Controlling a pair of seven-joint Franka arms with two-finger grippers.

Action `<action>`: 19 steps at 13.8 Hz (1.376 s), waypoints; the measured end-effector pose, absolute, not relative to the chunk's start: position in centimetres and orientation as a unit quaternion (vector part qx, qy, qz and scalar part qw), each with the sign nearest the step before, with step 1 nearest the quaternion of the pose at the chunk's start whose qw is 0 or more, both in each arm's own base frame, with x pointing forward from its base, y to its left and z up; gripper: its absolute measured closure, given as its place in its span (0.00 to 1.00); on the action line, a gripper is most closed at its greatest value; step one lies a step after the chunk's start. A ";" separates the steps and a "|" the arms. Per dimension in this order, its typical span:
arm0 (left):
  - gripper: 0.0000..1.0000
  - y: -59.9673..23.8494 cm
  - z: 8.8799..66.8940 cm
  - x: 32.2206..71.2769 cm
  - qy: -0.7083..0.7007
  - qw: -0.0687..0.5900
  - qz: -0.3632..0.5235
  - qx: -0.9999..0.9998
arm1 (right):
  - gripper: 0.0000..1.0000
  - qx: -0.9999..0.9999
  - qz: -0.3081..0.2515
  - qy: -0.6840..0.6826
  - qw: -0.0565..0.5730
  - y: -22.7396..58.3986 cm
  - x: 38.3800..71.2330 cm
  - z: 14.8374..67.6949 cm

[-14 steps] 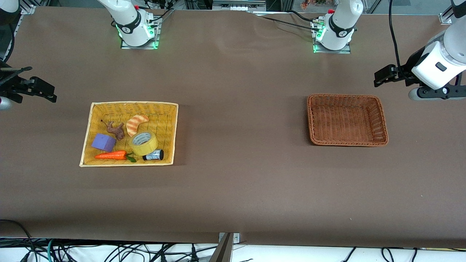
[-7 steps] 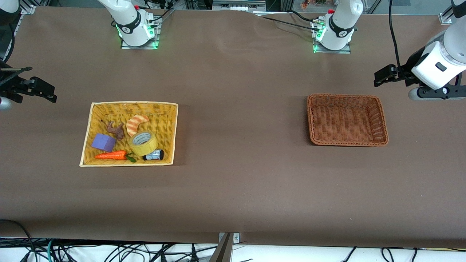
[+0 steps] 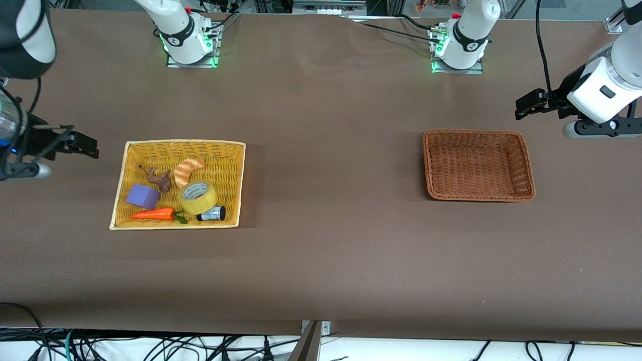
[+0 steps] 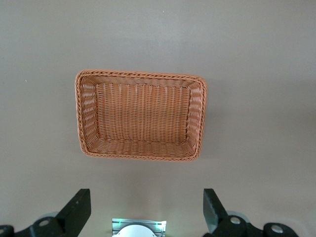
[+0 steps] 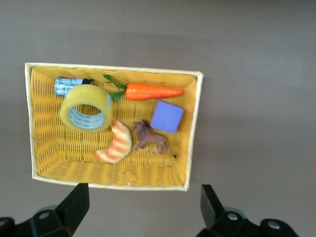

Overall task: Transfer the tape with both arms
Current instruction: 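Reach the right gripper down over the tape roll in the yellow tray, then close the right gripper on the rim of the tape roll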

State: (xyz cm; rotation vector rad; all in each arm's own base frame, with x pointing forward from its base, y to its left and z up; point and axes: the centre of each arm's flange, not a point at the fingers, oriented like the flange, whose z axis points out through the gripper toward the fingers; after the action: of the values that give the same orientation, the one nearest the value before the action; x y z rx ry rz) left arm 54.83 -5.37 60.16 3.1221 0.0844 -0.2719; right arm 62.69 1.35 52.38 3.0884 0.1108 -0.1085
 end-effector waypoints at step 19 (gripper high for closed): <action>0.00 -5.4 60.2 54.8 0.026 0.003 -0.087 0.996 | 0.00 0.994 -0.028 -0.102 0.012 15.9 64.8 28.7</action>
State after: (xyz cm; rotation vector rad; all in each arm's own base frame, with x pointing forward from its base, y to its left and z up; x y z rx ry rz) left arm 54.80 -5.43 60.17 3.1220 0.0826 -0.2743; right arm 64.85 15.93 28.72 3.0995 -0.3170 -0.0883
